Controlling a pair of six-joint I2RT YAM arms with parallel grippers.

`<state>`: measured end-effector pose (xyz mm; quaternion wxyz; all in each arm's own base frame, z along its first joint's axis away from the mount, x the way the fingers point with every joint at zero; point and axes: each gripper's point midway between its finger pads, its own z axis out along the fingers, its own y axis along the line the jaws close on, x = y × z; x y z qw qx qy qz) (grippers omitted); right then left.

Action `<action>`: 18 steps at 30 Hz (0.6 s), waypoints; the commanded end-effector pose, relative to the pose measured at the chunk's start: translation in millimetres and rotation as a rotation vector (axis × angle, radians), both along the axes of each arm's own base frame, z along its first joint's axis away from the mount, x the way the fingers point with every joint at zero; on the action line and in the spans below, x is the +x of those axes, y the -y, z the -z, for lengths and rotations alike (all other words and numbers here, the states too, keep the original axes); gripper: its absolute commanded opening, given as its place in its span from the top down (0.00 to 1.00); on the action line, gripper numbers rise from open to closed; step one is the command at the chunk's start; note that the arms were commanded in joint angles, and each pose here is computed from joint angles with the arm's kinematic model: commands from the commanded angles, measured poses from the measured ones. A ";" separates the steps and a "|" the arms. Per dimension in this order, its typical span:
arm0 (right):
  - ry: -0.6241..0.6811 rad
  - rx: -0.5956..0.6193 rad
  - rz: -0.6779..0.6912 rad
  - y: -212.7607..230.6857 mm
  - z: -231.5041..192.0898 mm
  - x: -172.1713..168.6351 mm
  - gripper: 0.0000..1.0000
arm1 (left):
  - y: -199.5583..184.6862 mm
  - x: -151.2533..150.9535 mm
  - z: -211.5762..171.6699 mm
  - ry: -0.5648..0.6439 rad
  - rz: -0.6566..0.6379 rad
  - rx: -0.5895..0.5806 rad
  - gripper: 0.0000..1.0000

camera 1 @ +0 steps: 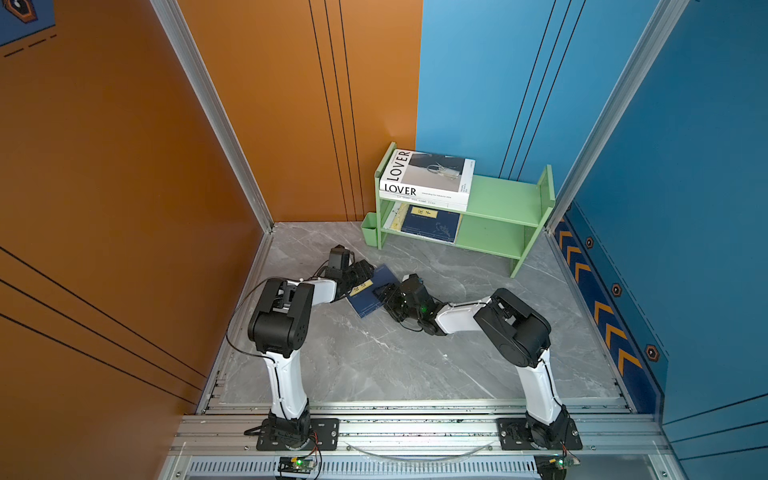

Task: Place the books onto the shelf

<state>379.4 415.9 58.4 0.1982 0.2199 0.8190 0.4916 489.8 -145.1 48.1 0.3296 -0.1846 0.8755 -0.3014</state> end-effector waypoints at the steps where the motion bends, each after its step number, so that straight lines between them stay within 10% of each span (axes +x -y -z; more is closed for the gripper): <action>1: 0.099 0.119 -0.011 -16.3 -32.8 12.5 0.22 | 34.5 -41.7 42.5 -0.194 0.083 -0.150 0.25; 12: 0.138 0.137 0.022 -17.8 -39.9 27.3 0.25 | 46.5 -48.6 37.8 -0.191 0.091 -0.241 0.26; 18: 0.081 0.060 0.064 3.2 -22.3 28.5 0.46 | 40.2 -47.1 32.8 -0.179 0.071 -0.250 0.26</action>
